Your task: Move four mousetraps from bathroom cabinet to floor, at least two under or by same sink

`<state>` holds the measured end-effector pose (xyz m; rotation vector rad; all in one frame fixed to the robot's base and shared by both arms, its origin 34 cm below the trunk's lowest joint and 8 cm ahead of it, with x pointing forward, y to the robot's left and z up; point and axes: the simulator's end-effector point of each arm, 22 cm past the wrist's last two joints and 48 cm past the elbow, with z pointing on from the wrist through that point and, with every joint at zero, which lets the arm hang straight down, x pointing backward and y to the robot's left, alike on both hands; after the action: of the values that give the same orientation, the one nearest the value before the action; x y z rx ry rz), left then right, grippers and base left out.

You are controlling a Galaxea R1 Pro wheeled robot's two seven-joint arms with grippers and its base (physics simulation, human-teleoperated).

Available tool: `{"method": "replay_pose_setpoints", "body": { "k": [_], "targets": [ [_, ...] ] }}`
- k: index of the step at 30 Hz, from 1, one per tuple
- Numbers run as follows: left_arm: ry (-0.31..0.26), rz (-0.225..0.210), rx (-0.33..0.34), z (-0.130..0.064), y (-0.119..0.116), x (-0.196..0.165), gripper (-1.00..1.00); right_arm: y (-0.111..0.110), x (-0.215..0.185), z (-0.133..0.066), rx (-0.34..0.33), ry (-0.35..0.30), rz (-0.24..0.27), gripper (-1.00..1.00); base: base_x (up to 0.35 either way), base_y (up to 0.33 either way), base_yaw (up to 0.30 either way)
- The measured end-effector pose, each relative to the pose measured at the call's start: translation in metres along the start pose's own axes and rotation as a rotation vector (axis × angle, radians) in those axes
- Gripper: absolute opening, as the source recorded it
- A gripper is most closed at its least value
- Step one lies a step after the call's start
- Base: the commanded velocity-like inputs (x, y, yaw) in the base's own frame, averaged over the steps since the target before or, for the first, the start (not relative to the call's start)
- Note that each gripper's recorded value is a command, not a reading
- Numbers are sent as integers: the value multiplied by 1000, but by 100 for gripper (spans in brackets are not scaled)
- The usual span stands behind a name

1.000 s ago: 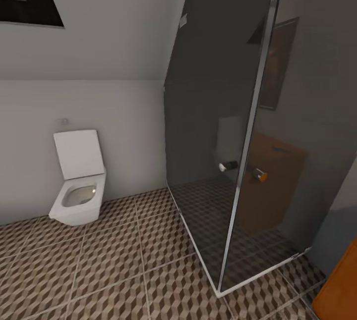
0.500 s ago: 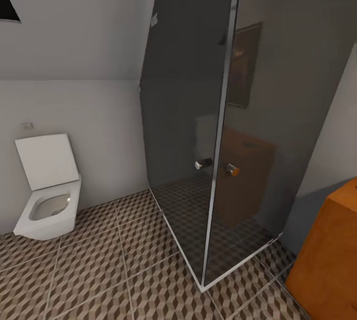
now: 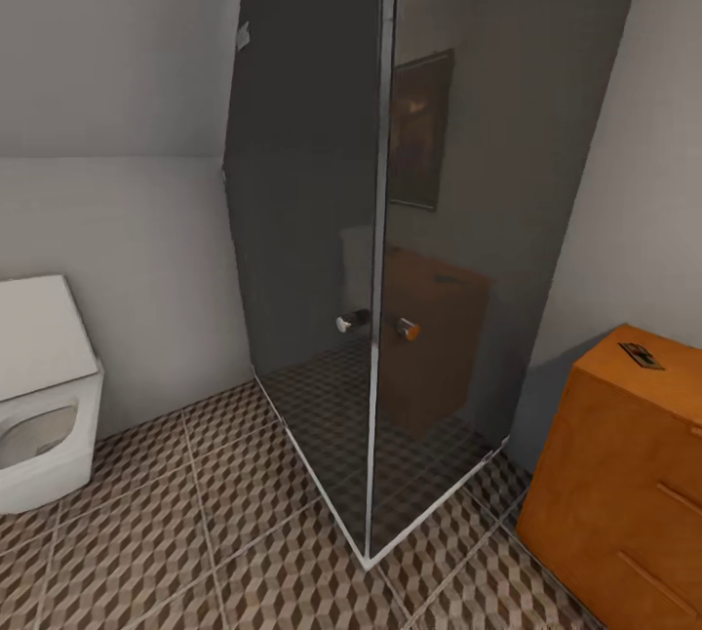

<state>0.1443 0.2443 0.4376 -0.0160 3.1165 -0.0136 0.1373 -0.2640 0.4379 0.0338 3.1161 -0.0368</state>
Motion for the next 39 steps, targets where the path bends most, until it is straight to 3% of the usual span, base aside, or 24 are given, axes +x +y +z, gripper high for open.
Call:
{"method": "replay_pose_setpoints", "body": {
  "k": [39],
  "targets": [
    [-1,-6,0,0,0,0,100,-5,0,0,6,1,2,100,0,0,-286]
  ]
}}
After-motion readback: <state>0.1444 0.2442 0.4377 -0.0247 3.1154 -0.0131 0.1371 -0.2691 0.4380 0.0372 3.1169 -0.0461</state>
